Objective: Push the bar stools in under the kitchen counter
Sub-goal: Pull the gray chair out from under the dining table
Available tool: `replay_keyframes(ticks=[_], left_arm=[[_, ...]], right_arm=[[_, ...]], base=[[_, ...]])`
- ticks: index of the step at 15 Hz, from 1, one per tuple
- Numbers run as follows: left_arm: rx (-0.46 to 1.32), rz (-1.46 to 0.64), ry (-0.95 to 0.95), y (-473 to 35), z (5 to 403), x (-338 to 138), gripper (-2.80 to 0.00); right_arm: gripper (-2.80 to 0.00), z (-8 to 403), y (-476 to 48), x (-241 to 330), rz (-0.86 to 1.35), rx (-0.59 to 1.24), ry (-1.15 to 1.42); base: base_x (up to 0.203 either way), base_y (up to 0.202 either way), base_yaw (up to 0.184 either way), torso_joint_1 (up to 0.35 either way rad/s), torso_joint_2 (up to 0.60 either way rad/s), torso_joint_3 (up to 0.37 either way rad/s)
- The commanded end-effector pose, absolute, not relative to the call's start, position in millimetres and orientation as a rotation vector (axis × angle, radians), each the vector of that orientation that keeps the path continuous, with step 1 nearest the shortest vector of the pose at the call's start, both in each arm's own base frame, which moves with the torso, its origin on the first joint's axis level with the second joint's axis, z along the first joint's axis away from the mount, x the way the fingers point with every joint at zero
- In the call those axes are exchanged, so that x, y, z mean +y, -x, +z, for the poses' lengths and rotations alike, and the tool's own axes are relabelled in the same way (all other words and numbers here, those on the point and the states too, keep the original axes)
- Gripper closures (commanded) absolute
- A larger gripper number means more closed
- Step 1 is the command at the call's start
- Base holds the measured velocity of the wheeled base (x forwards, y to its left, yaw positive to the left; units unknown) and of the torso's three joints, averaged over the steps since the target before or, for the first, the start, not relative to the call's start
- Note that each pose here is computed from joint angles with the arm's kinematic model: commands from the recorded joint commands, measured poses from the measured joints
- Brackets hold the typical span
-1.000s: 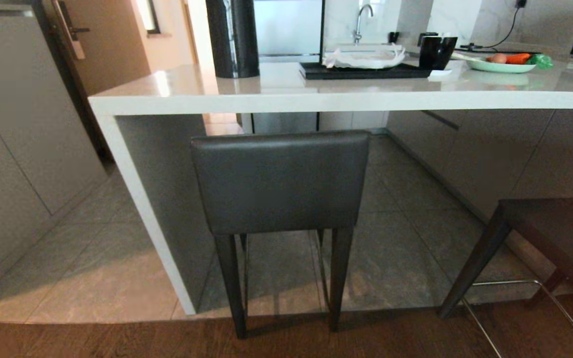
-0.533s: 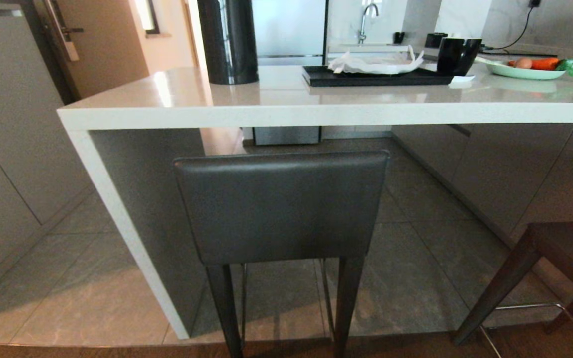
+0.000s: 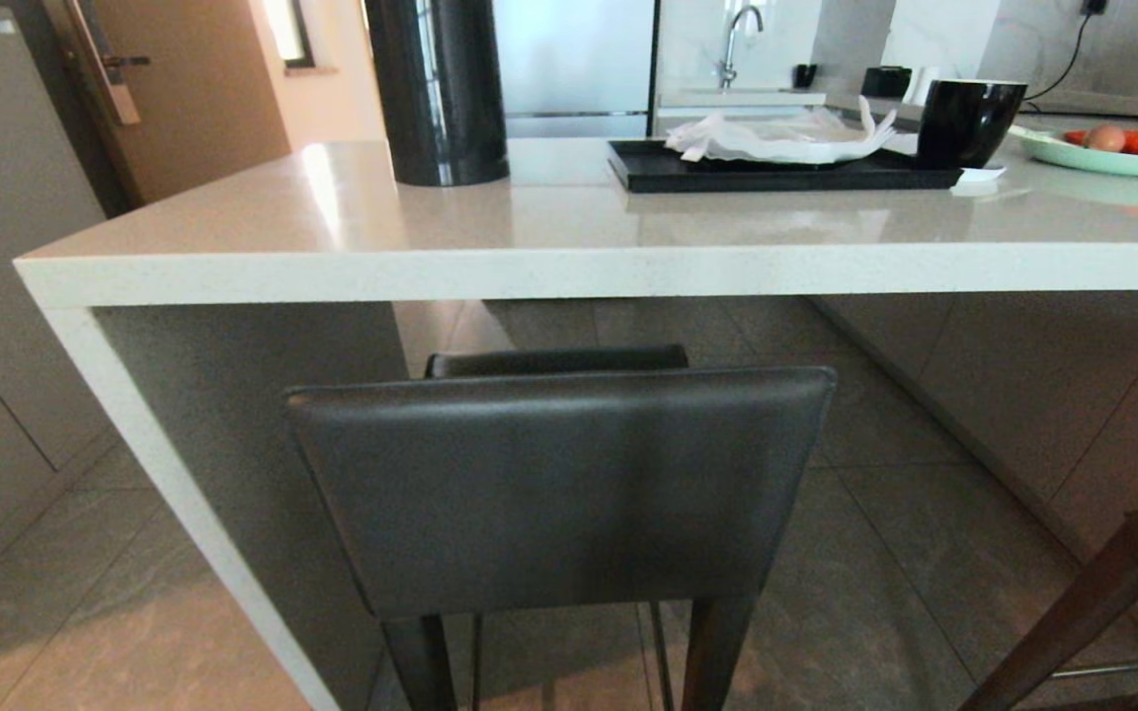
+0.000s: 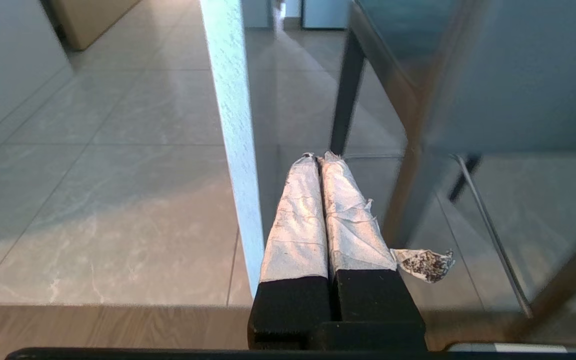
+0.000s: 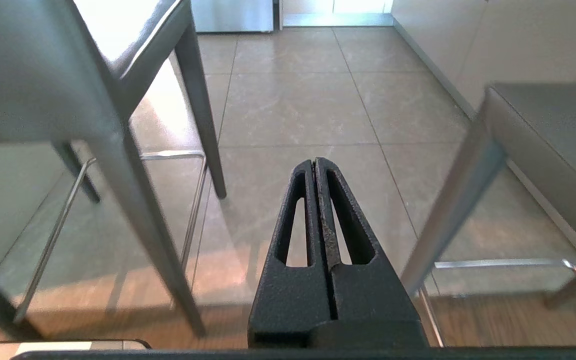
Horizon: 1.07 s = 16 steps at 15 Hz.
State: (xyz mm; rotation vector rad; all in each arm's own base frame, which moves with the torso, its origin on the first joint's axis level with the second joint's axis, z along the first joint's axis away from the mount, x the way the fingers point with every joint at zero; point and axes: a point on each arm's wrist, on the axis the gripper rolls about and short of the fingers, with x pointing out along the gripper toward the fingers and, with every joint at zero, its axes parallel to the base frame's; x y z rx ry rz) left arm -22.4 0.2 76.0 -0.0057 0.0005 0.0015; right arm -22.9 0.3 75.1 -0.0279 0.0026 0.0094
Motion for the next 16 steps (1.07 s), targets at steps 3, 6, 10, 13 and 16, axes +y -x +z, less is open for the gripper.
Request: replay_keyframes(ticks=[3, 6, 10, 13, 16], left_arm=[[0.002, 0.002, 0.006, 22.3, 76.1, 0.2, 0.0], [0.002, 0.002, 0.005, 22.3, 76.1, 0.2, 0.0], [0.002, 0.002, 0.005, 22.3, 76.1, 0.2, 0.0], [0.002, 0.003, 0.005, 22.3, 76.1, 0.1, -2.8], [0.002, 0.002, 0.008, 22.3, 76.1, 0.2, -2.8]], right_arm=[[0.0, 75.2, 22.8, 0.3, 0.011, 0.003, 0.029], [0.0, 75.1, 22.8, 0.3, 0.011, 0.004, 0.029], [0.0, 75.2, 22.8, 0.3, 0.011, 0.003, 0.028], [-2.8, 75.0, 22.8, 0.3, 0.011, 0.004, 0.029], [-2.8, 75.0, 22.9, 0.3, 0.011, 0.003, 0.029]], base=[[0.078, 0.0, 0.003, 0.006, 0.0, 0.002], [0.0, 0.0, 0.0, 0.0, 0.0, 0.0], [0.0, 0.0, 0.0, 0.0, 0.0, 0.0], [0.0, 0.0, 0.0, 0.0, 0.0, 0.0], [0.0, 0.0, 0.0, 0.0, 0.0, 0.0]])
